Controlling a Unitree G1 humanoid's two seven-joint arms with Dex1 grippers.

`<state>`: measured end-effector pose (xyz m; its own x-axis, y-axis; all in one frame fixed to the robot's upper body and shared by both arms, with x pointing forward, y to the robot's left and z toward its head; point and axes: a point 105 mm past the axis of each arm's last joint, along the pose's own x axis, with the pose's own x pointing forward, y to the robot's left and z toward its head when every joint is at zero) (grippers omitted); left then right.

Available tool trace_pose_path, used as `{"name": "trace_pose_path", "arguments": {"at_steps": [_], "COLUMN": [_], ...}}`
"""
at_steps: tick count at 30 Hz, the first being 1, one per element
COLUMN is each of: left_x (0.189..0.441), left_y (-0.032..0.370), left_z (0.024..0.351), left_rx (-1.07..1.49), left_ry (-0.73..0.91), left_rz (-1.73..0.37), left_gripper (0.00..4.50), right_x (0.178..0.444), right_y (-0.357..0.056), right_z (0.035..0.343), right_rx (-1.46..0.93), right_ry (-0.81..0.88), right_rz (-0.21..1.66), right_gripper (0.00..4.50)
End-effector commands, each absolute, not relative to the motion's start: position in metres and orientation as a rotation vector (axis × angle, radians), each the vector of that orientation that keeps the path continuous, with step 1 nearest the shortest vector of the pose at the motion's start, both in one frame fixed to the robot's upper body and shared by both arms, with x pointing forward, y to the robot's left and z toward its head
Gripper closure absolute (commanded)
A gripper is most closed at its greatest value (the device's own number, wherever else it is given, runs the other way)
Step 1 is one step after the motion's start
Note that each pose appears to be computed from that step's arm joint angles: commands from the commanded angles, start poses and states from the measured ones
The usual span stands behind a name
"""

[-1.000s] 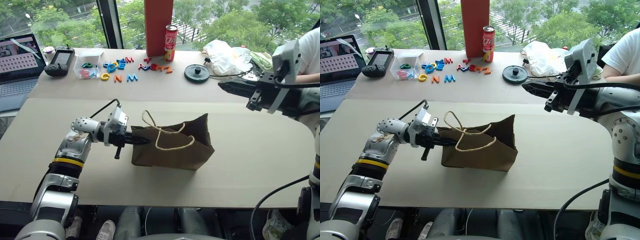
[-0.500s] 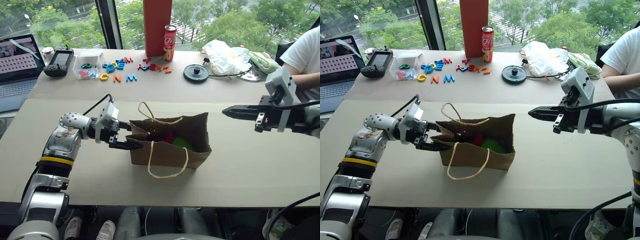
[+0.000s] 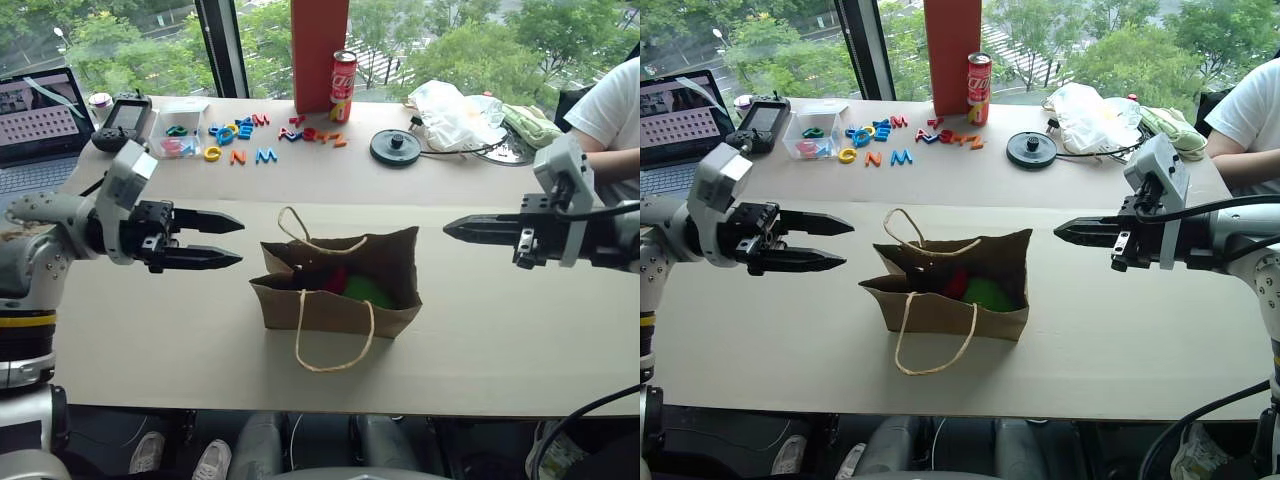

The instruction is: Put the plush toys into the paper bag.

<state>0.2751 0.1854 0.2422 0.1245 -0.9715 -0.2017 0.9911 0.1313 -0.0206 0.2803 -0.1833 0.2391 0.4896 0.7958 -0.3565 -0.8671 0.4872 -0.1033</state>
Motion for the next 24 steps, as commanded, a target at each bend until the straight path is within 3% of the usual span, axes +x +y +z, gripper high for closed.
{"name": "trace_pose_path", "arguments": {"at_steps": [1,9,24], "left_x": [0.268,0.271,0.268], "left_y": [0.190,0.193,0.193], "left_z": [0.257,0.261,0.260], "left_rx": [0.137,0.114,0.103], "left_ry": [0.157,0.137,0.131], "left_rz": [-1.446,-1.414,-1.419], "left_gripper": [1.29,1.29,1.29], "right_x": [0.275,0.244,0.243], "right_y": [-0.181,-0.171,-0.173], "right_z": [0.263,0.272,0.265], "right_rx": [-0.323,-0.347,-0.402], "right_ry": [0.155,0.053,0.041], "right_rz": [1.055,1.248,1.254], "right_gripper": [4.50,4.50,4.50]}}
